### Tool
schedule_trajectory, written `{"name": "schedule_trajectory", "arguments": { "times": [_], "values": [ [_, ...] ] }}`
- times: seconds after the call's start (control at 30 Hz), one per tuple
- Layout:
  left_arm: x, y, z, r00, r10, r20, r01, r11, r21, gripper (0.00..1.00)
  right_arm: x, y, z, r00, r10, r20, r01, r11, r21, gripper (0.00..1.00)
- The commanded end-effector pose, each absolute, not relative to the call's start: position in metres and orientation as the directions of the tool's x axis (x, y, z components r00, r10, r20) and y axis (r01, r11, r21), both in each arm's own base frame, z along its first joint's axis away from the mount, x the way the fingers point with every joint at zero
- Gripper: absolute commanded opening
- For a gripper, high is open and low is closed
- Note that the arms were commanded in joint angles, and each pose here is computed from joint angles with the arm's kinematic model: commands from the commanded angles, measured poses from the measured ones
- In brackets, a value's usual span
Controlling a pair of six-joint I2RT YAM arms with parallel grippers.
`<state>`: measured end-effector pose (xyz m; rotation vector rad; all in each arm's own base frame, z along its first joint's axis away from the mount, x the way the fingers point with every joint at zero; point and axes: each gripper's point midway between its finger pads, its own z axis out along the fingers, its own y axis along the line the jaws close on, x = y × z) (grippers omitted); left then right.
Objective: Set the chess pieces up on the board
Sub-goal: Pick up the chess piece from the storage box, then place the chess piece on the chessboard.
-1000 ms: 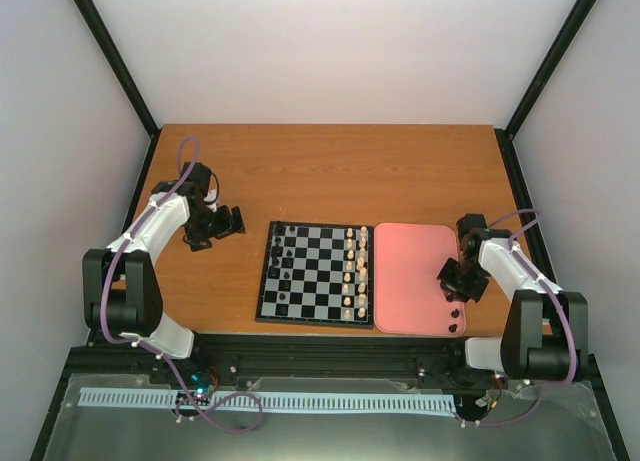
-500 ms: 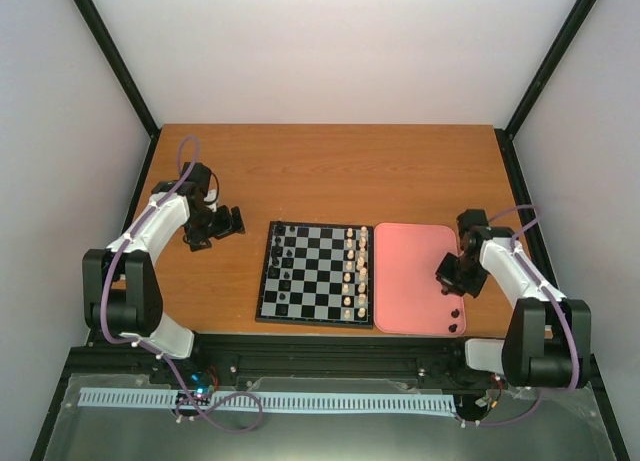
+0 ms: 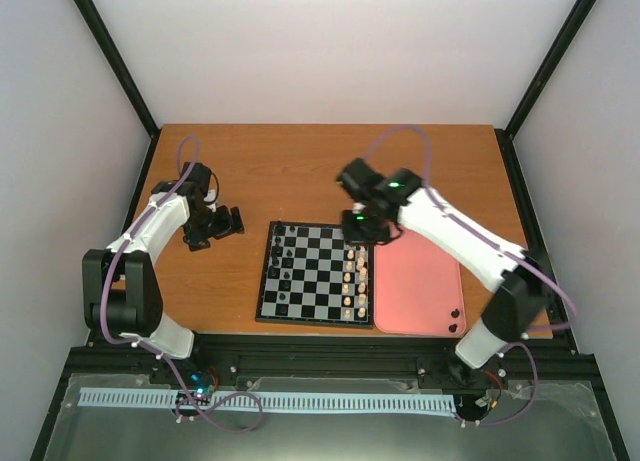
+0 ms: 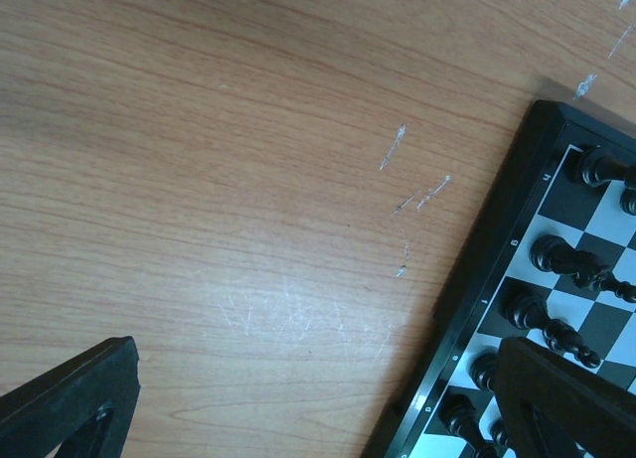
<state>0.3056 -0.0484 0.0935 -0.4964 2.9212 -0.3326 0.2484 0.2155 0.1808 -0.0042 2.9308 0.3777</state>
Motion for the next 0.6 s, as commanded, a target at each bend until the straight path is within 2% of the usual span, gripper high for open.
{"name": "schedule_trajectory", "arguments": {
  "times": [0.0,0.1,0.2,0.57],
  "values": [
    [0.310,-0.048,0.111,-0.927,-0.331,-0.174,-0.284,0.926,-0.248,1.00,0.225,0.288,0.175,-0.977,-0.182,-0.111,-0.200,0.962,0.184,0.03],
    [0.309,-0.047,0.112,-0.927,-0.332,-0.175,-0.285,0.927,-0.245,1.00,0.207,0.350,0.181,-0.937,-0.334,-0.107,-0.349,0.914,0.207,0.03],
    [0.307,-0.046,0.112,-0.926,-0.332,-0.181,-0.286,0.928,-0.240,1.00,0.195,0.391,0.171,-0.910,-0.407,-0.081,-0.414,0.877,0.246,0.03],
    [0.306,-0.048,0.114,-0.923,-0.336,-0.188,-0.283,0.924,-0.258,1.00,0.193,0.431,0.122,-0.870,-0.492,-0.016,-0.477,0.834,0.277,0.03]
  ]
}}
